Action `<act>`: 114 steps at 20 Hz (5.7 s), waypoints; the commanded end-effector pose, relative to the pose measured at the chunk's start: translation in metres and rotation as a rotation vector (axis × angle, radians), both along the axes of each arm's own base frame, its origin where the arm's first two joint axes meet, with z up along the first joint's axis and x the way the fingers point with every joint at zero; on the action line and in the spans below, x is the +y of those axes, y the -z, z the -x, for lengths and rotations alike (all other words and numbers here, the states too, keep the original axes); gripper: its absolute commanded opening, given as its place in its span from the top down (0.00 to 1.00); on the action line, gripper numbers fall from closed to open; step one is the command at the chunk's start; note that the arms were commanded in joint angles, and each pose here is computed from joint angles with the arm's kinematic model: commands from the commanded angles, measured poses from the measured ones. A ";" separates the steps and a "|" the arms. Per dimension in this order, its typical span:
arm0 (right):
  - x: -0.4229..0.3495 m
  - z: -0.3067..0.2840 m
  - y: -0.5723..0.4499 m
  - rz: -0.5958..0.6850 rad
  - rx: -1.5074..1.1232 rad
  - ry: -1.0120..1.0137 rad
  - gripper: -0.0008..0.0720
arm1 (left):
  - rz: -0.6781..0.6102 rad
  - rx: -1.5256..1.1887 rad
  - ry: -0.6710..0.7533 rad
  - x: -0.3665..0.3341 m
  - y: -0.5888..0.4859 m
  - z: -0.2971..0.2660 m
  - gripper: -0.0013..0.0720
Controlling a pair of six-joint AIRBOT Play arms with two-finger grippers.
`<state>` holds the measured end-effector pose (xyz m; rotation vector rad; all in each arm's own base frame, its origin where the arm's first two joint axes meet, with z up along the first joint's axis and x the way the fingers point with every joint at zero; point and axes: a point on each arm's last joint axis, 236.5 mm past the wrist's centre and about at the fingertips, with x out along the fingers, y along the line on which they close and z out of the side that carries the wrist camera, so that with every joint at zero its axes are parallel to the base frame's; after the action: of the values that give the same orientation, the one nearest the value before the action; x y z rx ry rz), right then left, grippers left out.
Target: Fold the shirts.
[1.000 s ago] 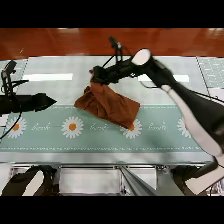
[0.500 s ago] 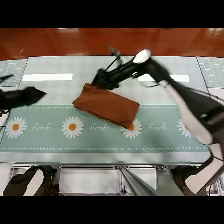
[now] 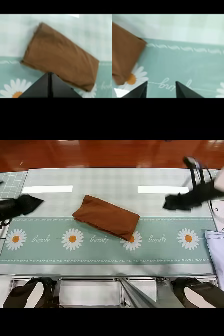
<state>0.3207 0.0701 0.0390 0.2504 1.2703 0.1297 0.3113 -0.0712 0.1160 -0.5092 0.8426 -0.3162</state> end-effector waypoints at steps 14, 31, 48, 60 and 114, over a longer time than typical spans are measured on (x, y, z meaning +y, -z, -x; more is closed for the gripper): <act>0.162 -0.006 0.131 -0.621 0.266 0.098 0.41 | 0.049 0.127 0.115 -0.055 0.063 0.029 0.96; 0.120 -0.119 -0.082 -0.240 -0.073 -0.286 0.94 | 0.048 0.115 0.105 -0.054 0.062 0.025 0.96; -0.234 -0.010 -0.219 -0.240 -0.220 0.488 0.94 | 0.123 0.001 0.000 -0.050 0.037 -0.005 0.96; -0.319 0.067 -0.209 -0.094 -0.237 0.670 0.94 | 0.108 -0.065 -0.091 -0.032 0.035 -0.030 0.96; -0.012 -0.089 -0.011 0.307 0.122 -0.048 0.94 | -0.342 0.385 0.242 -0.013 0.073 -0.086 0.96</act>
<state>0.4095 0.0582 0.0497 -0.0370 1.3990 -0.0399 0.3977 -0.0846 0.0429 -0.1483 1.3071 -0.2925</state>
